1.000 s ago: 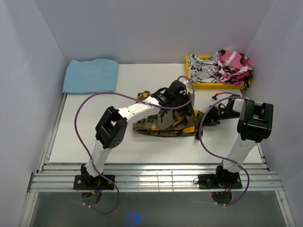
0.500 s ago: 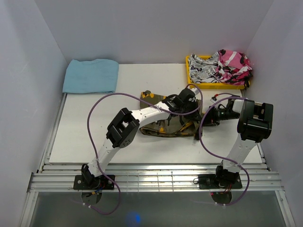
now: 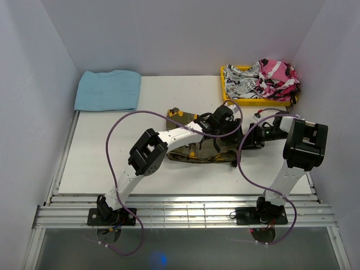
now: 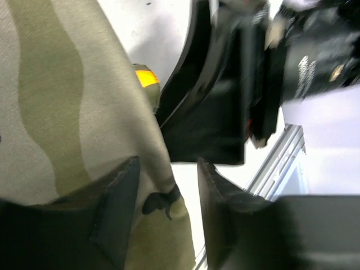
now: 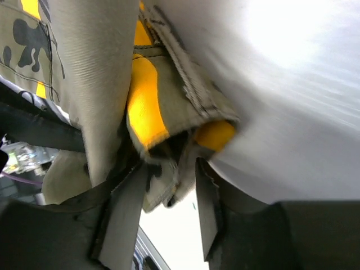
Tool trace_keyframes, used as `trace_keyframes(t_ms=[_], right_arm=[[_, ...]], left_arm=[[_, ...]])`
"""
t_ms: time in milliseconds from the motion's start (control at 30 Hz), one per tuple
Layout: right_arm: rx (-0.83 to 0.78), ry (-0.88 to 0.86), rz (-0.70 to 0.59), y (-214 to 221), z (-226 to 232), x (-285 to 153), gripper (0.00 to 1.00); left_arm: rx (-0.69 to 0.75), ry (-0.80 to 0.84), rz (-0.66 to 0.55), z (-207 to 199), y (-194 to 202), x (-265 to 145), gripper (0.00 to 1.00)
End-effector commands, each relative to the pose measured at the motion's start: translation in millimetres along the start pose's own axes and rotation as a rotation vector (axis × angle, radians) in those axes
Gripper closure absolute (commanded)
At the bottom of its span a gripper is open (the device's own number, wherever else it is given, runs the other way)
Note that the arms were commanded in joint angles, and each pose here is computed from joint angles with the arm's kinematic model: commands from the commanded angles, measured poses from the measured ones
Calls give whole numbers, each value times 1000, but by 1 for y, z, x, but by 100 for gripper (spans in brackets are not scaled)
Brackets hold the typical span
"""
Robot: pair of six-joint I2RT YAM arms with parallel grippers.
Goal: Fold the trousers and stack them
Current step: Fold the trousers
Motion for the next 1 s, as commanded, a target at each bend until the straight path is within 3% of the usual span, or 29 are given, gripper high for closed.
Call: trace_keyframes(t_ms=[0,233,300,367,433,467,567,700,800,967], right_arm=[[-68,69,-59,-17,10,-41,53],[-217,183,-96,-31,31,-98,50],[-255,135,-118,-38,56,-106,44],[-282,37,-128,-44,81,-103,38],[-325,-27,-114,-50,105,-93,34],[-338,-75,-110,-52,116,-86,32],[-381,-157,-49,-53,142,-55,30],[-335,-274,82,-36,149,-12,29],[-238,-293,155,-18,124,9,28],[-152,-176,269,23,72,29,28]], left_arm=[[58,91,-113,-38,-47,-45,43],[68,65,-109,-11,-66,-112,38],[115,94,-126,1,-76,-138,34],[145,140,-164,17,-85,-179,30],[215,317,-153,14,-85,-221,25],[196,330,-161,42,-82,-235,17],[179,411,-168,73,-69,-278,13],[109,473,-118,102,-37,-297,29],[63,492,-106,120,-4,-296,30],[-55,471,-60,149,36,-271,33]])
Point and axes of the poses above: each gripper's point midway between its finger pads, its own x axis out along the fingers, its own z axis along the line the jaws close on, y = z × x, the point moved 7 cm from there along -x, back along the fingers, and after that the axes turned 9 degrees about x, right-handed, at the moved point
